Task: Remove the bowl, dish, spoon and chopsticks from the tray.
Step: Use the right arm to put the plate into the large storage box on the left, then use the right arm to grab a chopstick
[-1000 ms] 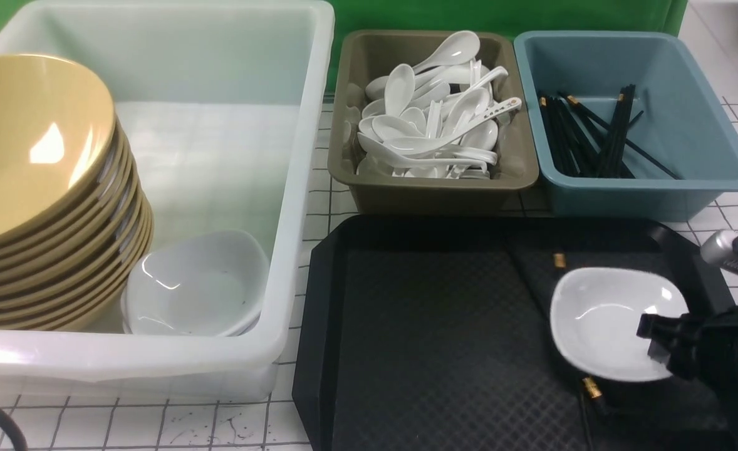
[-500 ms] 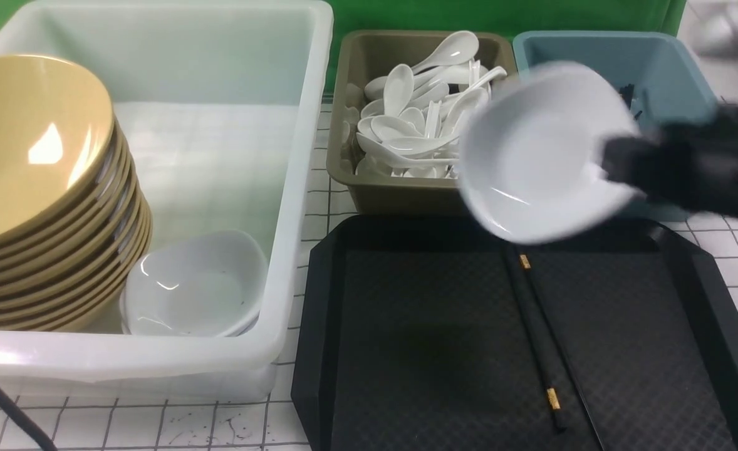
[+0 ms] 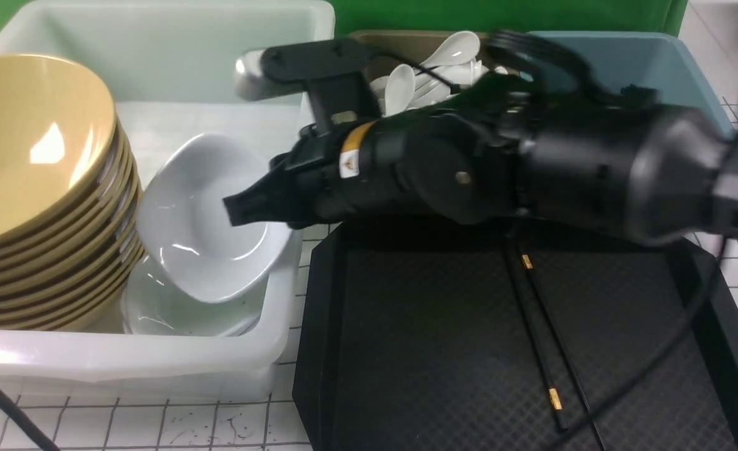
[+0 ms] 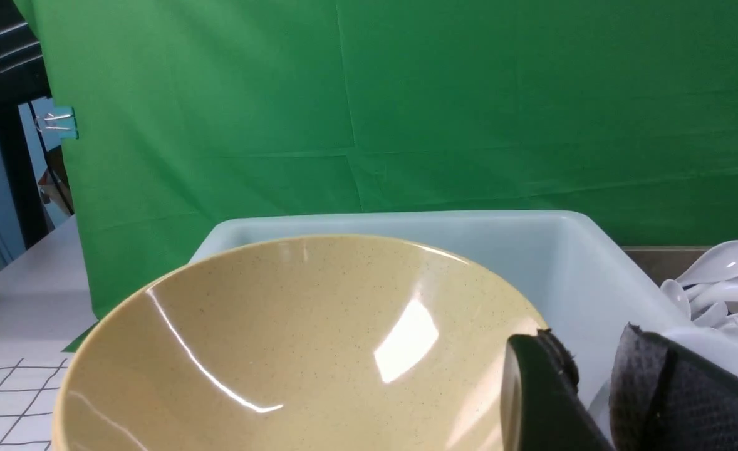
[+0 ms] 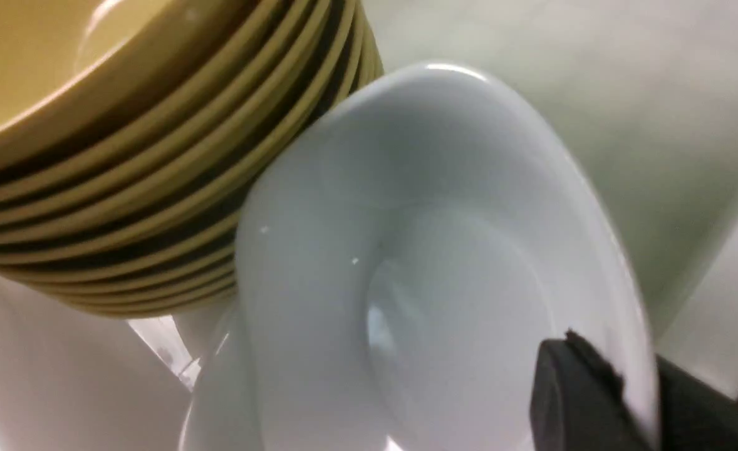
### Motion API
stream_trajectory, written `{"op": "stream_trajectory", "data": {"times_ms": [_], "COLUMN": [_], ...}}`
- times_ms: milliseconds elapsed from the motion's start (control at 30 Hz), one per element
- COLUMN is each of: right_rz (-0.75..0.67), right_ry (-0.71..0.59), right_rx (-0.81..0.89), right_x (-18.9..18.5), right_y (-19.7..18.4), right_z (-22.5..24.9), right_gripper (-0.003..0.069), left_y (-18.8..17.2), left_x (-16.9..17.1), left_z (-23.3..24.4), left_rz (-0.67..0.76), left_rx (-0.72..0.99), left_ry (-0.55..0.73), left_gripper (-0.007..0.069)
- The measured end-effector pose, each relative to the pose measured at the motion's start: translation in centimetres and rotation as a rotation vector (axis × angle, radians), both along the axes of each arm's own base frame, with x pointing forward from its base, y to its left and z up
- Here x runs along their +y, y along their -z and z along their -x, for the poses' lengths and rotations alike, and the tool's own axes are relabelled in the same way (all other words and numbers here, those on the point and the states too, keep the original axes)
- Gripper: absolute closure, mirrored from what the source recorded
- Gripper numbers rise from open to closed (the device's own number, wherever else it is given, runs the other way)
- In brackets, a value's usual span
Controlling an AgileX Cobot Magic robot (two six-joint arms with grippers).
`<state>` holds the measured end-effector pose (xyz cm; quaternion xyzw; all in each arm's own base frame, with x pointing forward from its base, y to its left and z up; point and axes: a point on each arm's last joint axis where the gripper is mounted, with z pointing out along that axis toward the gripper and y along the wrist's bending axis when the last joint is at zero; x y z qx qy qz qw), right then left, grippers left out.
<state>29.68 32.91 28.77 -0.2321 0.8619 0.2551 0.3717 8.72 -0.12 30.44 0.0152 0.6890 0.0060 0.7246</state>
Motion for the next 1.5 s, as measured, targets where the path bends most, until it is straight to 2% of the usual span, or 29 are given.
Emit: {"op": "stream_trajectory", "data": {"times_ms": [100, 167, 233, 333, 467, 500, 567, 667, 767, 800, 867, 1067, 1400, 1500], "right_rz": [0.030, 0.039, 0.062, 0.128, 0.303, 0.440, 0.564, 0.685, 0.677, 0.637, 0.577, 0.526, 0.515, 0.533], "right_ry": [-0.009, -0.017, -0.031, -0.045, -0.013, 0.061, 0.131, 0.200, 0.211, 0.218, 0.254, 0.335, 0.316, 0.309], "right_rx": [0.027, 0.035, 0.032, -0.002, -0.031, -0.009, 0.056, 0.233, 0.343, 0.392, 0.412, 0.423, 0.468, 0.481], "right_x": [0.9, 1.3, 1.2, 0.2, -3.5, -6.9, -10.2, -14.6, -16.2, -16.8, -17.7, -19.3, -18.8, -18.8], "right_y": [0.9, 0.8, 0.2, -1.3, -3.9, -4.5, -3.7, 0.9, 4.5, 6.7, 8.3, 9.7, 11.6, 12.7], "right_z": [-0.4, -0.3, -0.1, 0.0, 0.2, 0.1, 0.2, 0.5, 1.1, 1.6, 1.7, 0.4, 0.0, -0.5], "right_gripper": [0.0483, 0.0420, 0.0336, 0.0265, 0.0221, 0.0214, 0.0212, 0.0218, 0.0237, 0.0258, 0.0289, 0.0313, 0.0319, 0.0342], "left_y": [0.1, 0.2, 0.2, 0.2, 0.2, 0.3, 0.3, 0.3, 0.3, 0.3, 0.5, 0.7, 0.7, 0.7], "left_x": [0.0, 0.0, 0.0, 0.0, 0.0, 0.0, 0.0, 0.0, 0.0, 0.0, 0.0, 0.0, 0.0, 0.0], "left_z": [0.0, 0.0, 0.0, 0.0, 0.0, 0.0, 0.0, 0.0, 0.0, 0.0, -0.1, -0.1, -0.1, -0.1], "left_rz": [0.000, 0.000, 0.000, 0.000, 0.008, 0.018, 0.026, 0.027, 0.027, 0.027, 0.027, 0.026, 0.026, 0.026], "left_rx": [0.003, 0.006, 0.006, 0.006, 0.007, 0.009, 0.008, 0.002, 0.002, 0.003, 0.010, 0.025, 0.025, 0.026], "left_ry": [0.000, 0.000, 0.000, 0.000, 0.001, 0.002, 0.002, 0.003, 0.003, 0.003, 0.003, 0.001, 0.001, 0.001], "left_gripper": [0.0485, 0.0485, 0.0485, 0.0485, 0.0485, 0.0485, 0.0485, 0.0485, 0.0485, 0.0485, 0.0485, 0.0485, 0.0485, 0.0485]}}
